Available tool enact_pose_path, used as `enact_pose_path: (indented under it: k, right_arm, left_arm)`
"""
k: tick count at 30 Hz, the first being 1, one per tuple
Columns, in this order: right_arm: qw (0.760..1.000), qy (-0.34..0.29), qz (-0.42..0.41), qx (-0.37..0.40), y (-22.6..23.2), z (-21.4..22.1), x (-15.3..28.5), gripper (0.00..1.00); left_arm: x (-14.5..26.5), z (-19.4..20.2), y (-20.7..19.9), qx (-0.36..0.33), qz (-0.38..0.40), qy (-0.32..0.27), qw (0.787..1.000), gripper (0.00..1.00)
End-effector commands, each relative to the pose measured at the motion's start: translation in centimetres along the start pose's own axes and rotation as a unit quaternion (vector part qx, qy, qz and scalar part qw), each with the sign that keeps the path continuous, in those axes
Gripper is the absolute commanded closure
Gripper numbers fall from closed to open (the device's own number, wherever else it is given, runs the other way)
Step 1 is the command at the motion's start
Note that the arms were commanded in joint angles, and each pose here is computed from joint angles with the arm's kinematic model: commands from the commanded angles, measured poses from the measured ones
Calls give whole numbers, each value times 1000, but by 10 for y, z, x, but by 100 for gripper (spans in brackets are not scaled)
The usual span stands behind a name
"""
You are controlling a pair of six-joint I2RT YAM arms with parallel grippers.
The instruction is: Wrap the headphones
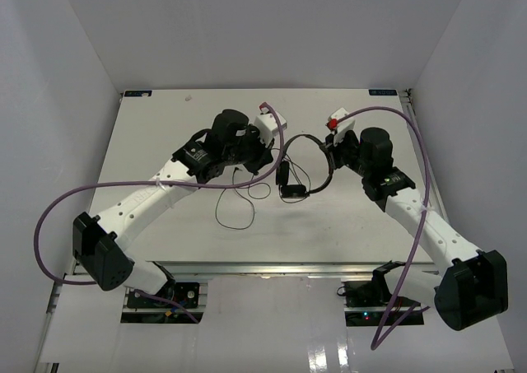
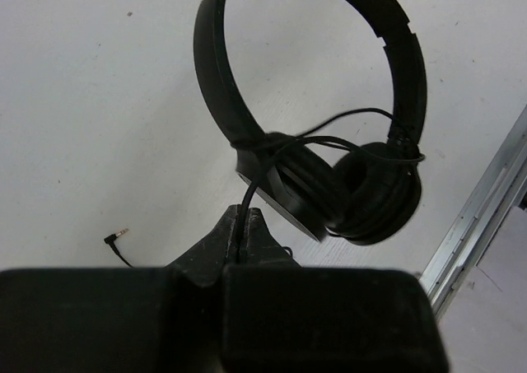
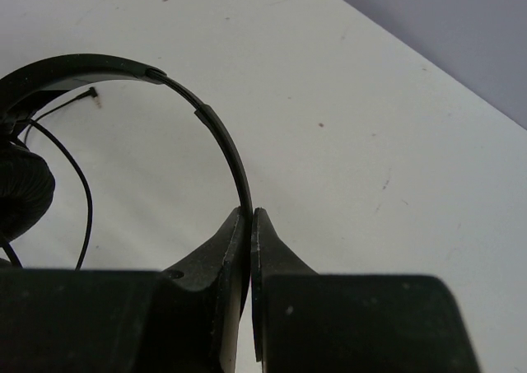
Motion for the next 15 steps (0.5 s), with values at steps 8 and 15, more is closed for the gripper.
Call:
enact_pose_path:
  k: [8, 15]
  right_arm:
    - [990, -45, -106, -77, 3, -41, 14, 92]
    - [975, -43, -143, -168, -6, -50, 15, 92]
  left_arm:
    - [7, 13, 12, -13, -10, -16, 1000, 100]
    - [18, 26, 12, 4, -3, -60, 998, 99]
Point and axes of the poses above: each gripper's point midway between its finger pads, its own x axis back along the fingers, its own y axis along the line the jaws close on, z = x × y, the point moved 10 cm from there along x, back along the fingers, and after that the axes turned 13 degrees about x, right-handed, at the moved point
